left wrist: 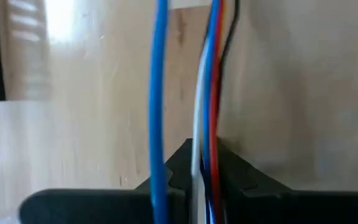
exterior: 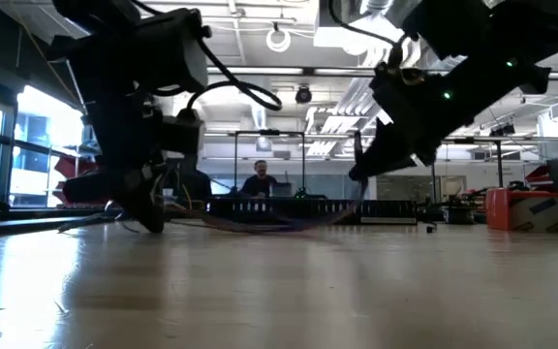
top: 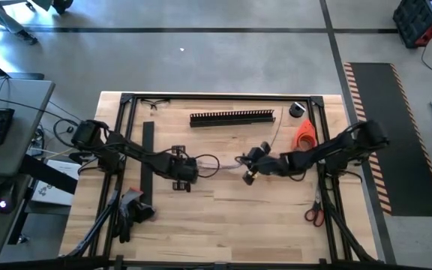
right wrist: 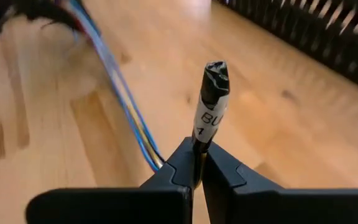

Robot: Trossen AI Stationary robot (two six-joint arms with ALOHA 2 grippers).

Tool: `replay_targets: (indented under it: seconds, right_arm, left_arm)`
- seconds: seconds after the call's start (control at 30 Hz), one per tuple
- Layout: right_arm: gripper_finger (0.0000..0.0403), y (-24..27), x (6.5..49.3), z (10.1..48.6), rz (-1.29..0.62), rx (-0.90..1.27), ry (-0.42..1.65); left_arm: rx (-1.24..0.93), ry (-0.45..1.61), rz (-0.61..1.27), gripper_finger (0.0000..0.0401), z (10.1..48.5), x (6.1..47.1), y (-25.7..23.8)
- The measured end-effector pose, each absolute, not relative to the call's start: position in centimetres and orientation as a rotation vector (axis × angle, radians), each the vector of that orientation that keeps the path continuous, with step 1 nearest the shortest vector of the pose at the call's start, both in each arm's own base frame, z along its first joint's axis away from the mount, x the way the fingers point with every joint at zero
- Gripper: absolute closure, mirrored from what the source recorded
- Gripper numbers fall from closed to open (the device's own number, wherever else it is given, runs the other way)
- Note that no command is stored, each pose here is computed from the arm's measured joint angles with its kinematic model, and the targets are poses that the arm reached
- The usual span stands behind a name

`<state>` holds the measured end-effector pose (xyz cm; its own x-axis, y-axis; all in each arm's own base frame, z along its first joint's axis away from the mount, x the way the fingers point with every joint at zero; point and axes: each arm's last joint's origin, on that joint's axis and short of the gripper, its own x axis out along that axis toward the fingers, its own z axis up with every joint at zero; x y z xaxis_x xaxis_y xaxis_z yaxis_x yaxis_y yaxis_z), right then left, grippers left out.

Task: Ziptie cables
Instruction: Wrap the cable wires with a black zip tie

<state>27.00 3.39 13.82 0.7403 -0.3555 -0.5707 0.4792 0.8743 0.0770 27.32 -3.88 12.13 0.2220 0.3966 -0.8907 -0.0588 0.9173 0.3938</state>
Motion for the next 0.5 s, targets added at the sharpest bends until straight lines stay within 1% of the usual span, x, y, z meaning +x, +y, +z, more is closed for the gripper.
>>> replay_targets:
  seconds: [0.27, 0.37, 0.5]
  right_arm:
    - [0.0397, 4.9, 25.8, 12.5, -0.475, 0.284, 0.700]
    - [0.0368, 5.4, 25.2, 12.1, -0.487, 0.282, 0.746]
    - [0.0307, 6.1, 24.3, 11.6, -0.499, 0.261, 0.826]
  left_arm:
    - [0.353, 1.333, 0.354, 0.0318, 11.5, 26.5, -3.6]
    - [0.386, 1.369, 0.374, 0.0302, 11.6, 26.1, -3.4]
    - [0.418, 1.442, 0.407, 0.0291, 12.0, 25.0, -3.1]
